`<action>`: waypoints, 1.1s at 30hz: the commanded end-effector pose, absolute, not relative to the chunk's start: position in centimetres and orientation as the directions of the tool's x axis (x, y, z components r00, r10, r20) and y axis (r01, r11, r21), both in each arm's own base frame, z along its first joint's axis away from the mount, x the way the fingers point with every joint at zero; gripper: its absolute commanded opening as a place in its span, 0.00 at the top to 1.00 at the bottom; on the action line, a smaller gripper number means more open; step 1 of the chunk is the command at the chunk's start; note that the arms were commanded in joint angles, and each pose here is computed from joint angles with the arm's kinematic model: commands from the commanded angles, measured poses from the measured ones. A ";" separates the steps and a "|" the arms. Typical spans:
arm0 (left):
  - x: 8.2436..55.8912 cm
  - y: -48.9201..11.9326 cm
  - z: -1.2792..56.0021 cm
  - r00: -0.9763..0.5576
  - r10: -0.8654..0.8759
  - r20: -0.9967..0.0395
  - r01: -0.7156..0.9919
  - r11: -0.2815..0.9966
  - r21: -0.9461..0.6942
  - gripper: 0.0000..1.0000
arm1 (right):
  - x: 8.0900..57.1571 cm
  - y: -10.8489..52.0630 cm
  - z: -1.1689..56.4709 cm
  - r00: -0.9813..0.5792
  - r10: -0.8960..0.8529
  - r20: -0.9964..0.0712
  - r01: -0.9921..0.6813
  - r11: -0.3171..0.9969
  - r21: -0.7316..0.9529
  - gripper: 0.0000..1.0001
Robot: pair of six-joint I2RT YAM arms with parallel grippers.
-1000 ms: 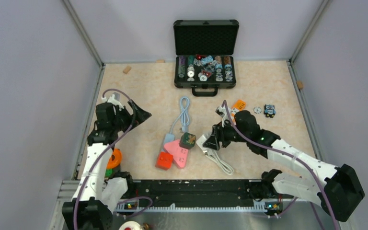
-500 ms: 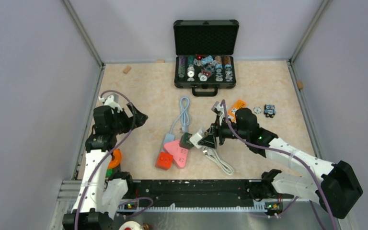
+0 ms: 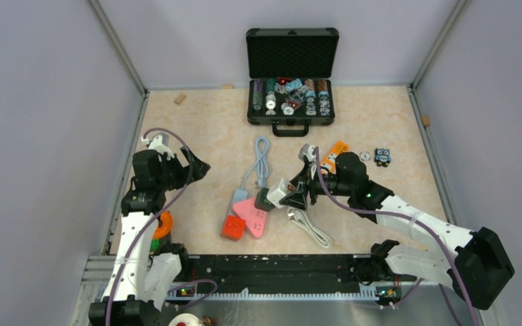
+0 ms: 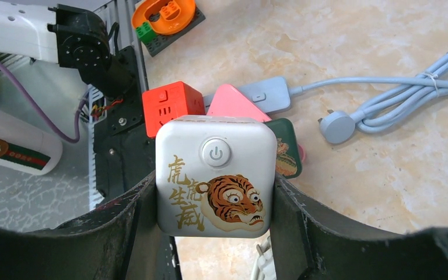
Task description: Insert the plug
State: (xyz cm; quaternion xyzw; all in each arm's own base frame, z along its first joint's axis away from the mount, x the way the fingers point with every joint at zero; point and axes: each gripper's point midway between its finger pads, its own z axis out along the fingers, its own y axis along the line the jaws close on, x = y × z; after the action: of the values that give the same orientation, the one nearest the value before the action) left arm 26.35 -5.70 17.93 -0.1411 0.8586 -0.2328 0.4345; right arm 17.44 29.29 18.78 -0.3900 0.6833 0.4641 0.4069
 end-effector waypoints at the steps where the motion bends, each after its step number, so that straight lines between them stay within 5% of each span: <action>1: 26.6 -5.9 18.3 -0.578 -0.431 -0.693 -0.009 0.852 -0.523 0.01 | 17.4 29.8 20.1 -0.281 -0.112 -0.953 -0.943 0.217 0.252 1.00; 10: 26.5 -6.2 18.0 -0.599 -0.433 -0.674 -0.011 0.846 -0.533 0.01 | 15.4 30.0 20.6 -0.296 -0.090 -0.951 -0.952 0.114 0.285 1.00; 33: 26.6 -6.2 17.8 -0.601 -0.450 -0.661 -0.028 0.838 -0.545 0.01 | 13.5 33.8 15.6 -0.232 -0.201 -0.952 -0.966 0.165 0.201 1.00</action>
State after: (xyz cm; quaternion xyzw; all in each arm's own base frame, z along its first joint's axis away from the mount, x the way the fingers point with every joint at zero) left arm 26.26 -6.20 17.13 -0.1416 0.8662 -0.2448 0.4120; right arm 12.32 31.56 13.55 -0.4514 0.6708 0.4611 0.3656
